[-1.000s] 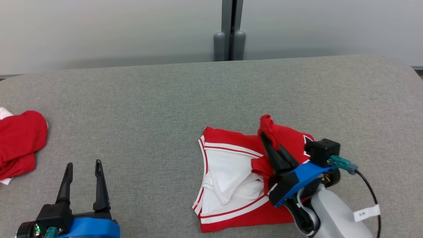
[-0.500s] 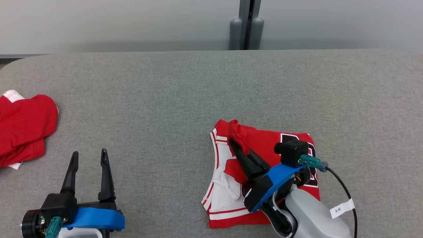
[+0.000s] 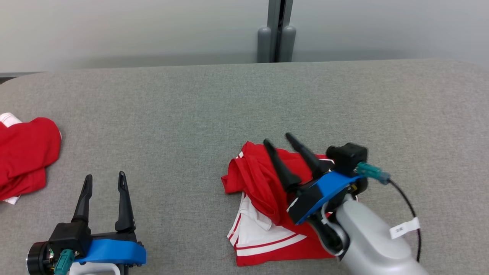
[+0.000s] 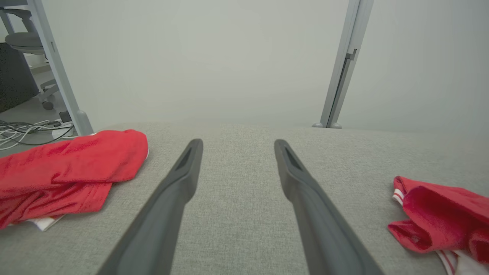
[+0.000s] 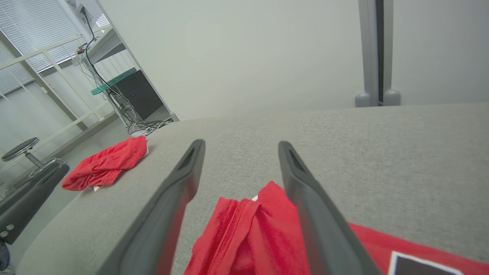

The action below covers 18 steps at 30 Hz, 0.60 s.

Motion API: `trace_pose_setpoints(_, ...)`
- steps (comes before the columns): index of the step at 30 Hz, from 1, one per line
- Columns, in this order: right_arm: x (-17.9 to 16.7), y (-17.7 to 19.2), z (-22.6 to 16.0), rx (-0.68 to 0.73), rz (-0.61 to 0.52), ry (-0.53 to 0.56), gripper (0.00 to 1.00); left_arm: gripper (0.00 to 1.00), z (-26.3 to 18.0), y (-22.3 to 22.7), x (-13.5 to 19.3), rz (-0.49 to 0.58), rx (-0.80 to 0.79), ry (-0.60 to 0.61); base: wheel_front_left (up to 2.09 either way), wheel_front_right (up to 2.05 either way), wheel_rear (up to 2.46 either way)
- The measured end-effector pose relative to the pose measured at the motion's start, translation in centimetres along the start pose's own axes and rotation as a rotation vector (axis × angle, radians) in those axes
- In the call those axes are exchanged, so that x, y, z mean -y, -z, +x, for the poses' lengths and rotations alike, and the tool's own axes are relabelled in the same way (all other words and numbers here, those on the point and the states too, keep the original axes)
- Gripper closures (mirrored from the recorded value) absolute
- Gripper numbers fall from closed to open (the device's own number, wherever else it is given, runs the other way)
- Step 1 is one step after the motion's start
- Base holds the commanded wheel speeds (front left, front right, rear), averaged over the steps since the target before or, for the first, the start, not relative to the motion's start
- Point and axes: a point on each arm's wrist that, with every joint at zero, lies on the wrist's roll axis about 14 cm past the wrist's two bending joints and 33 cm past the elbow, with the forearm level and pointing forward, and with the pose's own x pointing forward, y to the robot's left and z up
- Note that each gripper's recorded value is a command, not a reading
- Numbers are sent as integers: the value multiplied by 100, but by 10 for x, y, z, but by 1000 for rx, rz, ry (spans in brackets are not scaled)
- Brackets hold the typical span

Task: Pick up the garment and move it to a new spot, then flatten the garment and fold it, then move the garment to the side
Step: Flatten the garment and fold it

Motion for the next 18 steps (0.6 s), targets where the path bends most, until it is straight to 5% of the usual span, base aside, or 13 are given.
trace_pose_setpoints(9,77,-57,-57,165,-158,218,0,0,2,-18,14,-8,54,41,0,0,0)
trace_pose_setpoints(18,98,-57,-110,197,-200,338,0,0,-3,-25,24,-9,75,71,0,0,0)
